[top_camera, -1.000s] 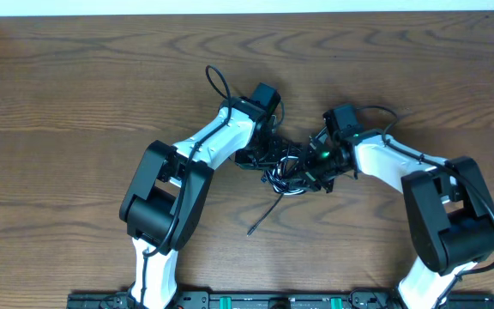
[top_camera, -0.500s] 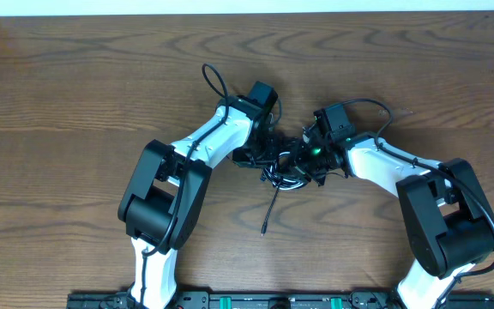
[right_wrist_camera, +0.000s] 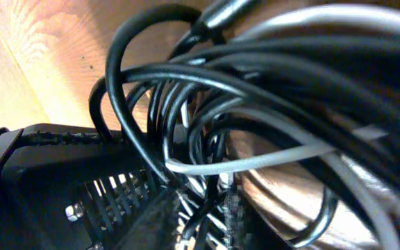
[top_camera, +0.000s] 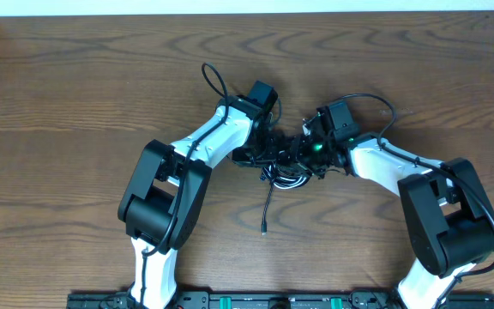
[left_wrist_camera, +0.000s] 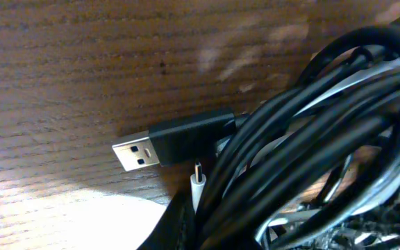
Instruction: Untangle cables
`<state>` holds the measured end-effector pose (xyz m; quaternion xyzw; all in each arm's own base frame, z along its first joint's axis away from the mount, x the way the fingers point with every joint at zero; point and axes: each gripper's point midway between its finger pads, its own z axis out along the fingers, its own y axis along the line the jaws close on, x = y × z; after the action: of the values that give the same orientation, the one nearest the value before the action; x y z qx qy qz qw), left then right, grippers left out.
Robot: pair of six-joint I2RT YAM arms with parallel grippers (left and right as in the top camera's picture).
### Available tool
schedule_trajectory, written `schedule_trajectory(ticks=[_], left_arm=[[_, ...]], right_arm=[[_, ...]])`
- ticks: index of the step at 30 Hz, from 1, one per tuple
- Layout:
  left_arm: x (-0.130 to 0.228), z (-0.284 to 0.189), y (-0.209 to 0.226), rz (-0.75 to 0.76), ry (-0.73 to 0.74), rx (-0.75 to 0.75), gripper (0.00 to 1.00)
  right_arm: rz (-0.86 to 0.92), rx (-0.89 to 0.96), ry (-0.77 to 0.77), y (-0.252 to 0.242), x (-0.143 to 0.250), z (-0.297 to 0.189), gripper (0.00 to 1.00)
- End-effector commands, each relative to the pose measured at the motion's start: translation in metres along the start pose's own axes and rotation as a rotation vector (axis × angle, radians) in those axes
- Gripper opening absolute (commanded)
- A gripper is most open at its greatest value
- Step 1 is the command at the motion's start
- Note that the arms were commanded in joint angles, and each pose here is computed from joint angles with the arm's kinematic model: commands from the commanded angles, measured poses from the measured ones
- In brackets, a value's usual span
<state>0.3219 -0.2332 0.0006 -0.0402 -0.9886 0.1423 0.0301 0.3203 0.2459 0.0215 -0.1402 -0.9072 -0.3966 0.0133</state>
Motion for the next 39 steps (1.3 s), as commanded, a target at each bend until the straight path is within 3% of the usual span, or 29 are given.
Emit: schedule_trajectory(ticks=[1, 8, 39], left_arm=[[0.006, 0.010, 0.007, 0.000, 0.029, -0.032, 0.08], [0.006, 0.010, 0.007, 0.001, 0.029, -0.032, 0.08], [0.006, 0.010, 0.007, 0.001, 0.029, -0.032, 0.08]], right_arm=[[-0.017, 0.013, -0.005, -0.003, -0.001, 0.002, 0.23], [0.068, -0.045, 0.065, 0.007, 0.011, 0.001, 0.21], [0.251, -0.051, 0.100, 0.018, 0.023, 0.010, 0.20]])
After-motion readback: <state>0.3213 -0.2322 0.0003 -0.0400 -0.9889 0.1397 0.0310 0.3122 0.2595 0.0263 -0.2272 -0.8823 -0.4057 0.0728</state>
